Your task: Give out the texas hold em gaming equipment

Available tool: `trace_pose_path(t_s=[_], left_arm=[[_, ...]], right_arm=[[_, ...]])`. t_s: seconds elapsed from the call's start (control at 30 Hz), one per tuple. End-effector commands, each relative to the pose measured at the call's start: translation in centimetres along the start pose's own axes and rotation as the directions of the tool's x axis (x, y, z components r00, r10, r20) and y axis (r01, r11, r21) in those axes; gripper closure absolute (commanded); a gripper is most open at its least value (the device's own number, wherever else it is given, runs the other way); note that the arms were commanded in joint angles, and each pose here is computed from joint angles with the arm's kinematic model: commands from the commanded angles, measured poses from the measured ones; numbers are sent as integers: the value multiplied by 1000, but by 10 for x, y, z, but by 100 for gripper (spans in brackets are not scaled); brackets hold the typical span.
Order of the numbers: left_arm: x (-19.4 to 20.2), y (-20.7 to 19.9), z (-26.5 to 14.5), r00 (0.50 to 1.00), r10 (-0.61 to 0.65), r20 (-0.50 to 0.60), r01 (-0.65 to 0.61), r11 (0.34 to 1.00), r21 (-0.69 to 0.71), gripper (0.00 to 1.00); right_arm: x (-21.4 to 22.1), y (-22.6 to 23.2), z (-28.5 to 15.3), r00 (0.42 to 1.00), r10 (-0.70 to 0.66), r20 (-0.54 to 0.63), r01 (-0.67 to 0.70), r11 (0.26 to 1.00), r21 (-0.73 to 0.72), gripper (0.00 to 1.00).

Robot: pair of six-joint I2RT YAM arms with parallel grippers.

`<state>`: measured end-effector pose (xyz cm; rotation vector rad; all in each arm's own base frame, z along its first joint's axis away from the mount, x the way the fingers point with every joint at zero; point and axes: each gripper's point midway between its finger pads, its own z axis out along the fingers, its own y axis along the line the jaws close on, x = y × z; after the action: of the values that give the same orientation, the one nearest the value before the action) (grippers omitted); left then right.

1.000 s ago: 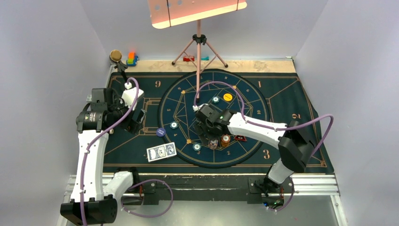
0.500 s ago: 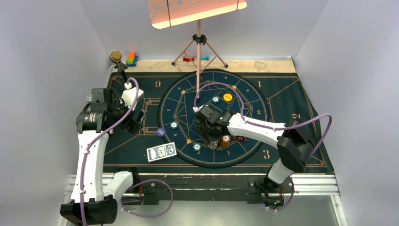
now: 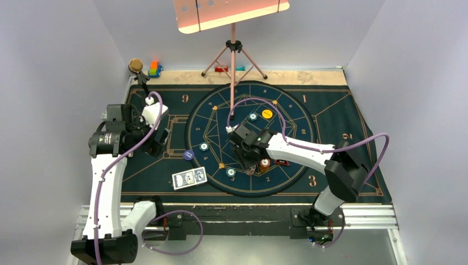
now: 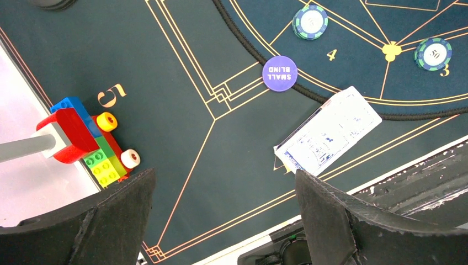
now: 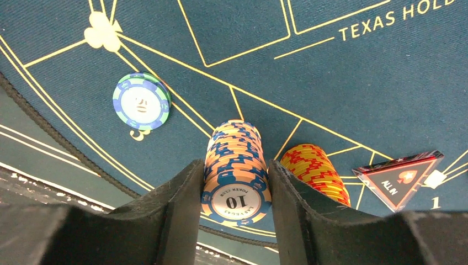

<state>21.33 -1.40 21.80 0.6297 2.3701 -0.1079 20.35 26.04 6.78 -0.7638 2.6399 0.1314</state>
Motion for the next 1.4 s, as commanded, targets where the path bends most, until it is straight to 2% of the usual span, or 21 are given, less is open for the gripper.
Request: trace_pose_path(t_s=[0.0, 0.07, 0.23, 0.37, 0.57, 0.83, 1.07, 1.37], left_arm=[[-1, 3, -4, 1000, 12, 17, -12, 1000, -27, 0], [-1, 3, -4, 1000, 13, 18, -12, 1000, -28, 0], [-1, 3, -5, 1000, 18, 19, -17, 999, -29, 0], [-2, 2, -4, 1000, 14, 22, -14, 1000, -24, 0], [-6, -3, -4, 999, 7, 40, -7, 1000, 9, 0], [-10, -6, 0, 999, -21, 44, 19, 999, 37, 0], [-8, -4, 1, 999, -12, 37, 11, 1000, 25, 0], [-3, -2, 3, 1000, -5, 30, 5, 1000, 12, 0]], right_arm=[[-6, 3, -4, 1000, -2, 15, 2, 1000, -2, 56], [-5, 2, -4, 1000, -2, 13, 2, 1000, 3, 62], [-15, 3, -12, 1000, 10, 26, -10, 1000, 7, 87], [-42, 10, -26, 997, 21, 74, -20, 1000, -12, 99], [-87, 30, -28, 991, 29, 127, -23, 998, -52, 100], [-134, 61, 13, 990, 42, 136, -30, 996, -88, 100], [-147, 78, 52, 993, 41, 108, -30, 994, -103, 100], [-142, 98, 60, 994, 29, 102, -9, 982, -190, 100]])
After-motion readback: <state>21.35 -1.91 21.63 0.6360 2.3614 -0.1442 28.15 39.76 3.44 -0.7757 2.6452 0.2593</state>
